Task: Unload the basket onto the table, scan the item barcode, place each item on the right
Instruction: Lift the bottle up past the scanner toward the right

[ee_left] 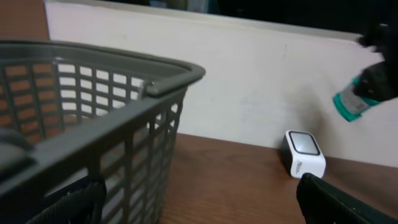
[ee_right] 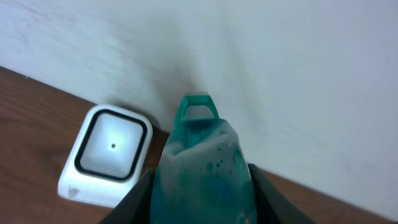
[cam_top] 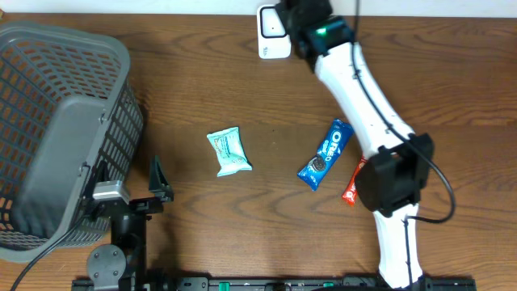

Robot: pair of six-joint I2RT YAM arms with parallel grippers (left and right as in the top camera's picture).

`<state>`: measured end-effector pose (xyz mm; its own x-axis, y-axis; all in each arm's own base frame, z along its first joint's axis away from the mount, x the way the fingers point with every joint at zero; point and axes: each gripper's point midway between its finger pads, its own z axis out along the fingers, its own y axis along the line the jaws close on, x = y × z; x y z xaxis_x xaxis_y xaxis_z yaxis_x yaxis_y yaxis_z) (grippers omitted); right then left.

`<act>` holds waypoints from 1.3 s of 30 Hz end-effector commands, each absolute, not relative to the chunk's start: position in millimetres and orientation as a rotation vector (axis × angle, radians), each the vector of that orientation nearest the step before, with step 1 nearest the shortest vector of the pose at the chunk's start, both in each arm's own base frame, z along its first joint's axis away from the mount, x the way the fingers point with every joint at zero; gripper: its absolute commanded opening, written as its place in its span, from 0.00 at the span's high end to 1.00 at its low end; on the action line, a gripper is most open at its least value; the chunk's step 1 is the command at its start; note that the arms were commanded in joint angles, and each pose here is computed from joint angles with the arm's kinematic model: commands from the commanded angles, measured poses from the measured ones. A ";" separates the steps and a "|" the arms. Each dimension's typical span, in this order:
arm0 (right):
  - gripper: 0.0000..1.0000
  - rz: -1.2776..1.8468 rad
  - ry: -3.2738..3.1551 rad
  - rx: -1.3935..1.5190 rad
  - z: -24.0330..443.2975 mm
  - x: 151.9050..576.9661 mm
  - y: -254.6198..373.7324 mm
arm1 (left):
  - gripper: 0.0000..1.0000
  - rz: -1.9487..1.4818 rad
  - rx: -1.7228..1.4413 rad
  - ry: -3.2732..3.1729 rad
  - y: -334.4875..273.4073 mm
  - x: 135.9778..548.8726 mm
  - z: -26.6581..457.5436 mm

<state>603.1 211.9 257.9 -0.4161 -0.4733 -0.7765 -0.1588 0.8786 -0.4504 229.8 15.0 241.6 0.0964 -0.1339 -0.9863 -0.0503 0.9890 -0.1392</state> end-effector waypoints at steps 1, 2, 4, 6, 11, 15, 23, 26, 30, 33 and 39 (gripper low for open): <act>0.97 -0.589 1.940 -0.526 247.8 609.6 219.6 | 0.02 -0.097 -0.089 1.472 4.9 233.9 234.3; 0.97 -0.632 1.927 -0.535 242.4 612.4 221.8 | 0.02 -0.116 -0.066 1.466 0.3 235.2 232.2; 0.97 -0.715 1.898 -0.542 230.8 618.4 225.3 | 0.02 -0.148 -0.028 1.456 -7.1 237.6 227.0; 0.98 -0.795 1.861 -0.554 222.7 623.3 229.8 | 0.02 -0.154 -0.020 1.452 -8.4 240.1 219.8; 0.99 -0.932 1.782 -0.574 208.9 629.3 242.4 | 0.02 -0.175 0.004 1.454 -13.1 244.0 203.7; 0.98 -0.944 1.769 -0.596 199.2 630.2 250.2 | 0.02 -0.199 0.082 1.446 -24.6 242.1 205.6; 0.99 -0.965 1.757 -0.550 201.4 626.9 252.7 | 0.02 -0.199 0.082 1.448 -24.6 242.2 205.2; 0.98 -0.982 1.763 -0.490 204.8 623.9 247.5 | 0.02 -0.199 0.082 1.446 -24.6 242.1 205.6; 0.99 -1.071 1.781 -0.353 213.6 614.7 226.1 | 0.02 -0.198 0.085 1.432 -24.9 241.6 209.0; 0.99 -1.131 1.789 -0.288 223.7 608.5 210.9 | 0.02 -0.241 0.167 1.422 -38.7 238.3 210.4; 0.99 -1.238 1.806 -0.199 249.2 596.2 179.9 | 0.02 -0.274 0.239 1.415 -50.1 234.8 210.2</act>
